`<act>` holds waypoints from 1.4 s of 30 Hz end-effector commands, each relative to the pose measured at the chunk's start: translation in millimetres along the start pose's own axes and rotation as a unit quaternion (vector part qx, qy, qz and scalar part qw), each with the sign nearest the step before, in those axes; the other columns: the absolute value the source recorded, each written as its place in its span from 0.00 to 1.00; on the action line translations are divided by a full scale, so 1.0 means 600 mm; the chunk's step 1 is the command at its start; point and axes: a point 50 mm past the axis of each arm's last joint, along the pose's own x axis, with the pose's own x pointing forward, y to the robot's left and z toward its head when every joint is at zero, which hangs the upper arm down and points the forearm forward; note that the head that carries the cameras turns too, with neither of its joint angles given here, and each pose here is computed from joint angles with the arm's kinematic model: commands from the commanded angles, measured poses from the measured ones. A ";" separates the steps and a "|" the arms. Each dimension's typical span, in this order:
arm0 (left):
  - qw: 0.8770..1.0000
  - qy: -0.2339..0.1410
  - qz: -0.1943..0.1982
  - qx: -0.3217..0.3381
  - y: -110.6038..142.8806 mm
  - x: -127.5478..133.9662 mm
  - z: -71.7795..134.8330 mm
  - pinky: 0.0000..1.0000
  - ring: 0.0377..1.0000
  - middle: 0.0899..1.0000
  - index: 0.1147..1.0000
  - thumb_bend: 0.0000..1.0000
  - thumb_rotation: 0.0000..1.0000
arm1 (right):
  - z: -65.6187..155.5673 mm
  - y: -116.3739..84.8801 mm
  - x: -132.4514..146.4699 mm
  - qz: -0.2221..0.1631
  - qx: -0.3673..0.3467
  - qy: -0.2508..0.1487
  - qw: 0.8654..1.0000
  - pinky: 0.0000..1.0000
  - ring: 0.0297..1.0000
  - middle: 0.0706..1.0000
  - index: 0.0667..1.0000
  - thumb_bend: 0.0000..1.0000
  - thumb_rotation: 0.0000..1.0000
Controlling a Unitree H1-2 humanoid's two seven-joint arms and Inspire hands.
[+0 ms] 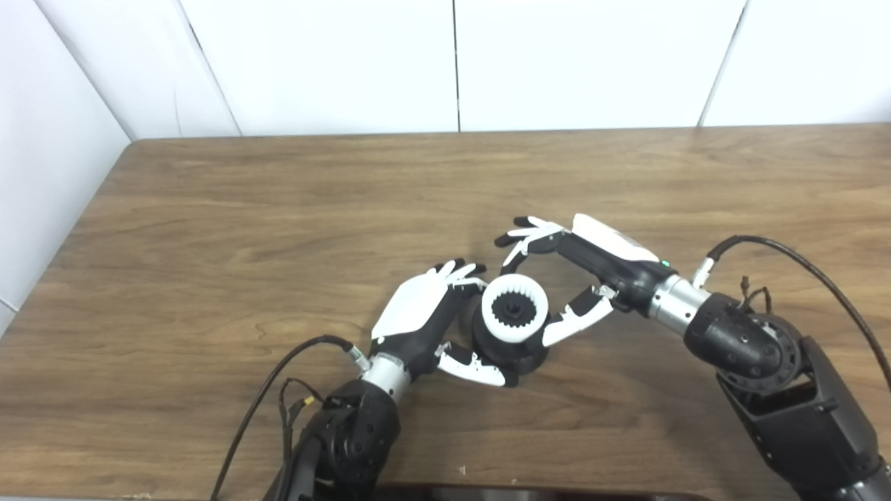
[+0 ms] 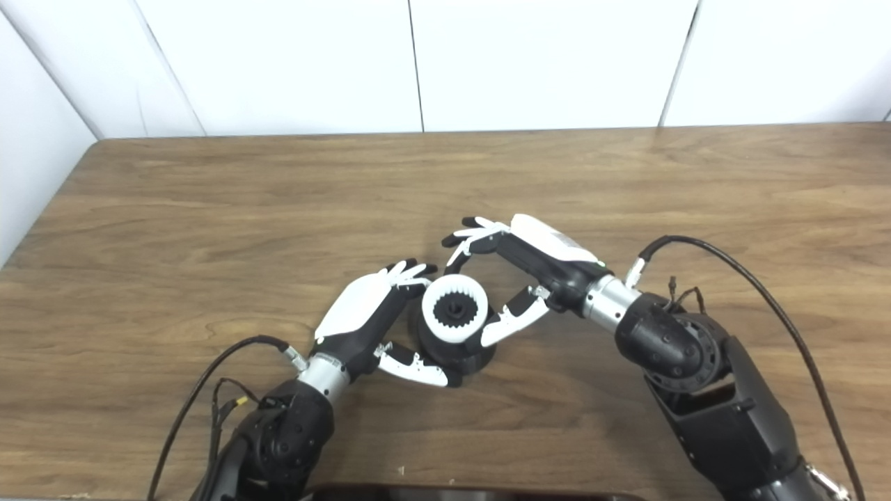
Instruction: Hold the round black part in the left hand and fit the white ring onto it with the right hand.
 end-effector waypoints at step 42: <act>1.000 0.005 -0.003 0.013 0.002 0.001 0.000 1.00 1.00 0.93 0.59 0.86 0.26 | 0.008 0.002 0.001 -0.007 -0.034 -0.011 0.999 1.00 0.98 0.86 0.46 0.52 0.16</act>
